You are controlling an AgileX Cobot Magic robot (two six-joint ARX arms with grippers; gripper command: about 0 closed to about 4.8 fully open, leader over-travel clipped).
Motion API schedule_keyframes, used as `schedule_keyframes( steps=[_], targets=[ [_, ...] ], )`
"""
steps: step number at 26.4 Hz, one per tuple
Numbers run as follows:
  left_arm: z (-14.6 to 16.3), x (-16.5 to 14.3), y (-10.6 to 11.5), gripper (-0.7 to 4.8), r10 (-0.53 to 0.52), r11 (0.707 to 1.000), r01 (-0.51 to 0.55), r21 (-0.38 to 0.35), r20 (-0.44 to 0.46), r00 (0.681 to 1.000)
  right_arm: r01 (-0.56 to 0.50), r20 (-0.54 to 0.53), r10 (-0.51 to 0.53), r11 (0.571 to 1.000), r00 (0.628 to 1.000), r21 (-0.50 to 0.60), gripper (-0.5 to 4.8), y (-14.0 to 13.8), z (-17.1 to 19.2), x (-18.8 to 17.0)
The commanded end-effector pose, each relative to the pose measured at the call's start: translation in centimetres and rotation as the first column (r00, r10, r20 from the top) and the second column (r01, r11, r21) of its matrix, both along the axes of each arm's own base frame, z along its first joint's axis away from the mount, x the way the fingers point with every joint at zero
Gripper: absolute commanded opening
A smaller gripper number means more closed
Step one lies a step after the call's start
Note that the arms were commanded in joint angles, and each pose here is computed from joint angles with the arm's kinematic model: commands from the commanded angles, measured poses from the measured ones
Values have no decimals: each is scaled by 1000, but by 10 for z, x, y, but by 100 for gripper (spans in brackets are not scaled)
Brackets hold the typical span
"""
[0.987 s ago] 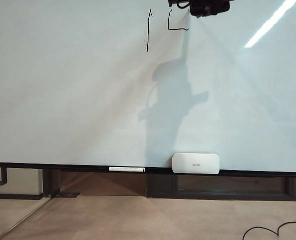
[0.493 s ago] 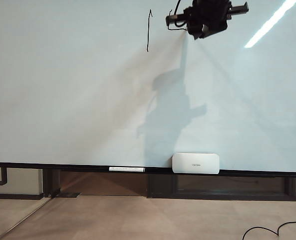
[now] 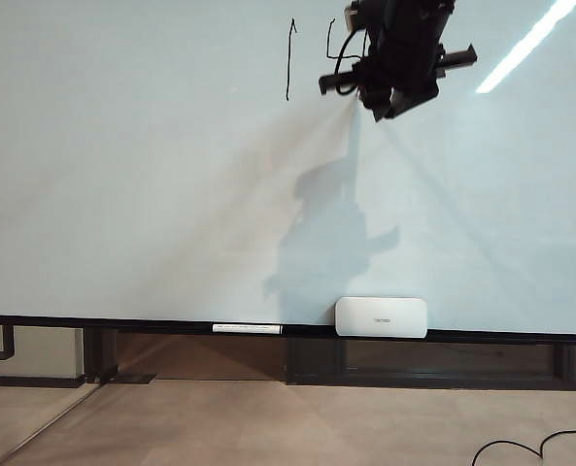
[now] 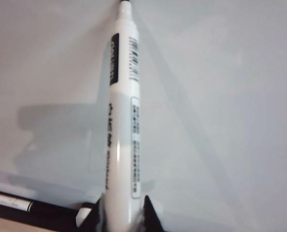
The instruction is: Reach to the right to find the marker pen, pick it up, and write the number 14 on the whiteboard.
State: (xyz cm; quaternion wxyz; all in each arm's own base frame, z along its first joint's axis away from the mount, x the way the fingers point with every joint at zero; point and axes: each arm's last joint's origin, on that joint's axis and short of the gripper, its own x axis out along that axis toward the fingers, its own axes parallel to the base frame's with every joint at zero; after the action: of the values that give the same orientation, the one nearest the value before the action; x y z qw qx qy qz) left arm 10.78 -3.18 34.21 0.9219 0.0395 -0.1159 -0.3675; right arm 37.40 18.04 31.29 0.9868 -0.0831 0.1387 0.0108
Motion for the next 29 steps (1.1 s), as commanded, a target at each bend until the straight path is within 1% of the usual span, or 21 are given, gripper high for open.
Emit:
schedule_keyframes(
  steps=[1, 9, 10, 12, 14, 16, 19, 21, 23, 24, 26, 29],
  targets=[
    [4, -2, 0, -6, 0, 1000, 0, -4, 29, 1000, 18, -9, -17, 1000, 1000, 15, -1, -1, -2, 2],
    [5, -4, 1, -6, 8, 1000, -8, -7, 35, 999, 27, -8, -27, 1000, 1000, 13, -1, -2, 0, 0],
    [5, -5, 2, -6, 32, 999, -31, -16, 36, 999, 26, -10, -26, 1000, 1000, 12, -1, -2, 2, -2],
    [6, -11, 5, -6, 130, 991, -129, -41, 33, 991, 25, -10, -25, 1000, 1000, 12, -1, -4, 7, -6],
    [5, -19, 8, -6, 213, 977, -211, -44, 44, 976, 25, -7, -25, 1000, 1000, 13, -1, -6, 13, -10],
    [5, -28, 11, -6, 281, 960, -279, -32, 74, 957, 25, 4, -25, 1000, 1000, 18, -1, -9, 22, -15],
    [5, -44, 16, -6, 380, 925, -379, -34, 100, 919, 22, 38, -24, 999, 999, 36, -1, -16, 42, -29],
    [9, -58, 19, -6, 425, 905, -425, -17, 86, 901, 17, 68, -21, 998, 997, 55, -1, -25, 65, -47],
    [15, -71, 23, -6, 498, 866, -499, 1, 69, 864, 8, 101, -16, 997, 995, 76, -1, -35, 87, -68],
    [18, -79, 25, -6, 511, 858, -513, 10, 67, 857, 6, 120, -16, 996, 993, 85, -1, -42, 99, -81],
    [24, -94, 27, -6, 516, 856, -517, 16, 60, 855, -6, 159, -11, 994, 987, 107, -1, -55, 121, -107],
    [26, -112, 31, -6, 563, 825, -564, 45, 41, 826, -34, 223, 6, 992, 975, 119, -1, -77, 150, -150]
  ],
)
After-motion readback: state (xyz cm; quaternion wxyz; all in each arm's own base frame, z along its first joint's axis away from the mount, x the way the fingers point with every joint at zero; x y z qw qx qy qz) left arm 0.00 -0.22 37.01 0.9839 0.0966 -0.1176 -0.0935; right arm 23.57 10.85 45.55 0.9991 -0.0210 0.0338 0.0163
